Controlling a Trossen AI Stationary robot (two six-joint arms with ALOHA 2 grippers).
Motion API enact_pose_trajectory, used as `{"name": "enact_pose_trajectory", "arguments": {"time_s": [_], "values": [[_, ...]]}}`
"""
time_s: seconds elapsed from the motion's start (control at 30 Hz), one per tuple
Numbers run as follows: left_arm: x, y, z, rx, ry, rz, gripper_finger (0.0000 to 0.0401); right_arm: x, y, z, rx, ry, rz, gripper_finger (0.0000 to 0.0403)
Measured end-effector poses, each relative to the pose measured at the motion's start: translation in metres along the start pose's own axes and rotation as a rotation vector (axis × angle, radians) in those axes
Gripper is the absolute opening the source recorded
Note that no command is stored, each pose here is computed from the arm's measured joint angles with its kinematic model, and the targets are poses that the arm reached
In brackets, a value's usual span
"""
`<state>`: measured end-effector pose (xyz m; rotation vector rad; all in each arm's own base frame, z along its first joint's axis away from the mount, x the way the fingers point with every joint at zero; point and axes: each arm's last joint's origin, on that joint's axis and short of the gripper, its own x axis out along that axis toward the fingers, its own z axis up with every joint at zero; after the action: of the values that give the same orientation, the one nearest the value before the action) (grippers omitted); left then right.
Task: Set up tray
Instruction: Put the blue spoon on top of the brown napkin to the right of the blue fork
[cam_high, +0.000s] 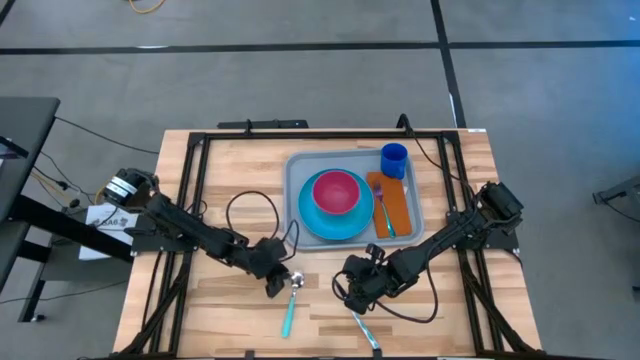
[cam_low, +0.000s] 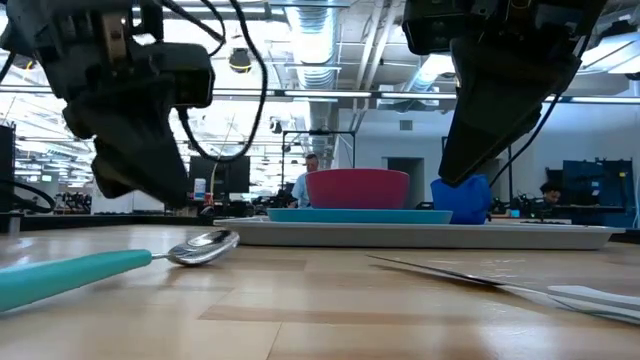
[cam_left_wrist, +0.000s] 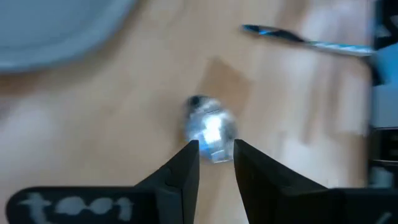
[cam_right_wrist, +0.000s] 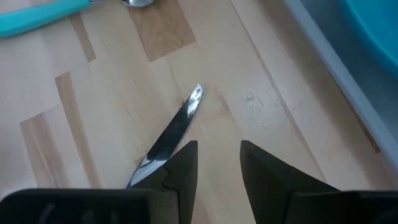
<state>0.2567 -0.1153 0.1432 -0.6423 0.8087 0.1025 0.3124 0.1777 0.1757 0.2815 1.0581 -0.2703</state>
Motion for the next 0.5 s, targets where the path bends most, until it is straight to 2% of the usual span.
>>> {"name": "enact_pose_trajectory", "arguments": {"time_s": [0.23,0.5], "values": [[0.01,0.01,-0.007,0.021,0.006,0.116,0.0086,0.0,0.001,0.001,0.003,-0.006,0.006,0.0113],[0.027,0.013,-0.009,0.04,0.005,0.078,0.0086,0.0,0.002,0.001,0.002,-0.015,0.018,0.0113]]}}
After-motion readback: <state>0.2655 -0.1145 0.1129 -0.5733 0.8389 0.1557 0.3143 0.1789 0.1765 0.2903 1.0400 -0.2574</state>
